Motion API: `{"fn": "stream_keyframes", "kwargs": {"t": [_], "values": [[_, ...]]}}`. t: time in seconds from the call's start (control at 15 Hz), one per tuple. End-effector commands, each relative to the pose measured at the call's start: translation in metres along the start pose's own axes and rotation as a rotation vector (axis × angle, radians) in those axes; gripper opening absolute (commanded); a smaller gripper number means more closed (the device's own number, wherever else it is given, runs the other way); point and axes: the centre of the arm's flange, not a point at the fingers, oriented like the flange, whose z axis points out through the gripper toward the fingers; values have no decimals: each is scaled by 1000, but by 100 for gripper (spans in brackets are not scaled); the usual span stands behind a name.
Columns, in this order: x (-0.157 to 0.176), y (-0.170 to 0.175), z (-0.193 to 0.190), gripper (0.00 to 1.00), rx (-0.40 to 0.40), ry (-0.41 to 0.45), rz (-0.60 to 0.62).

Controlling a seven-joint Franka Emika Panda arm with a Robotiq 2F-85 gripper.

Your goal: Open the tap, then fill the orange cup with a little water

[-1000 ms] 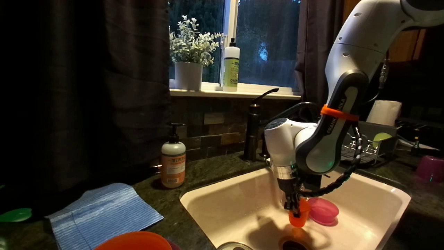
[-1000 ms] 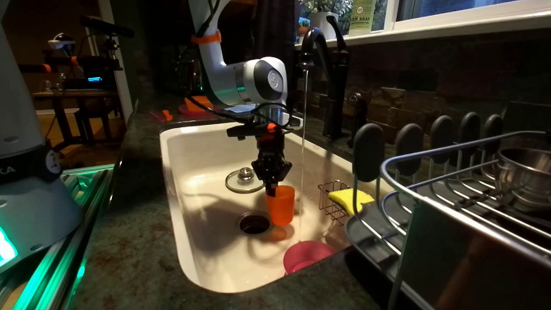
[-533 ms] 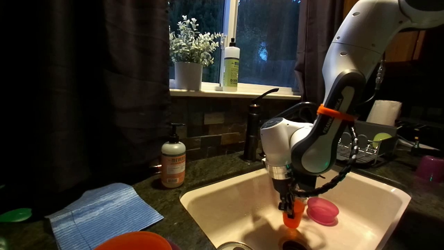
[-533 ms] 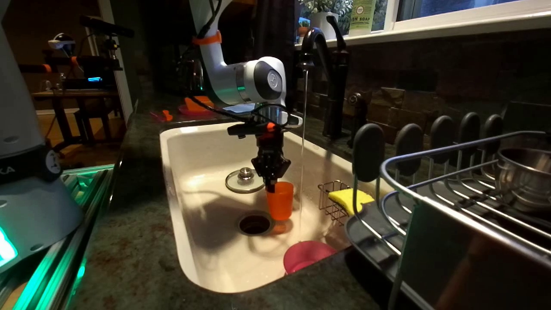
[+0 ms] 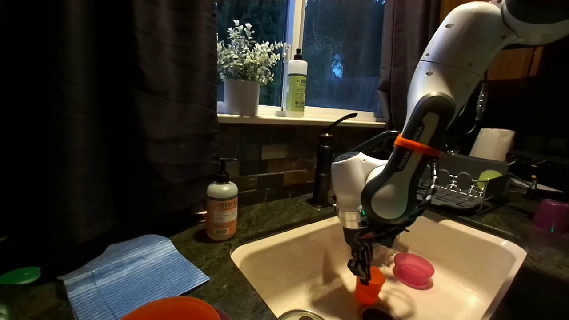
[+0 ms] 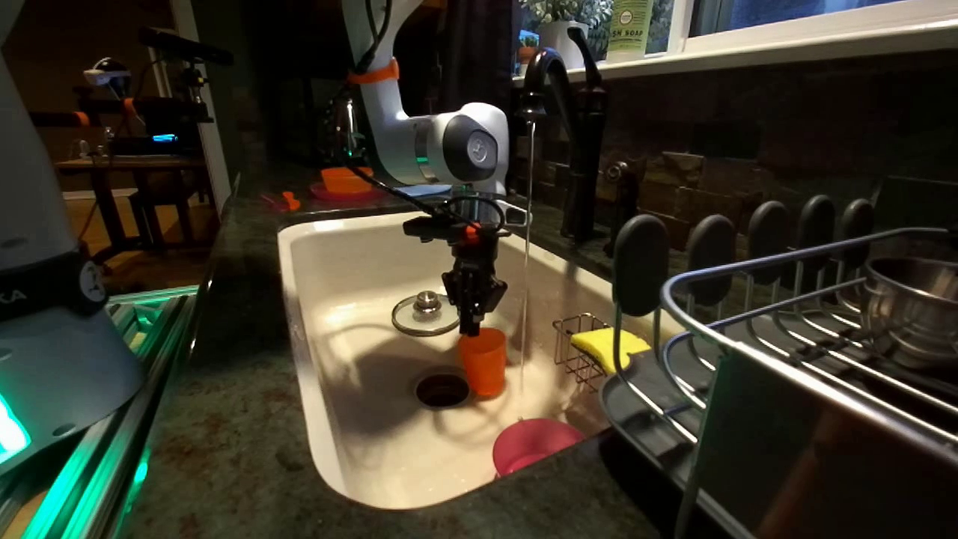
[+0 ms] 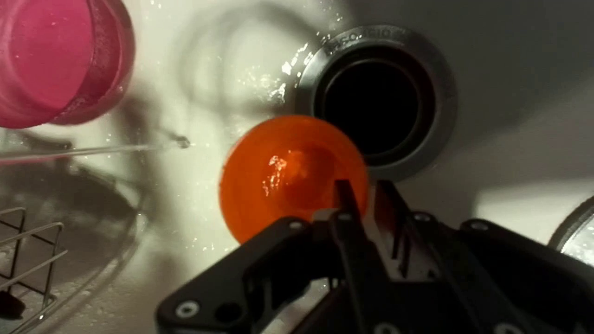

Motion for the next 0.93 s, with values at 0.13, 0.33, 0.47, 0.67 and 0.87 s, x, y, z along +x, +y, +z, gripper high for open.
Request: {"fn": "stream_keyframes", "kwargs": {"t": [0.13, 0.33, 0.47, 0.67, 0.87], "values": [[5, -5, 1, 67, 40, 7, 35], [6, -12, -5, 88, 39, 24, 51], [5, -18, -9, 100, 37, 36, 75], [0, -30, -20, 100, 11, 63, 146], [-6, -41, -35, 100, -28, 97, 269]]}}
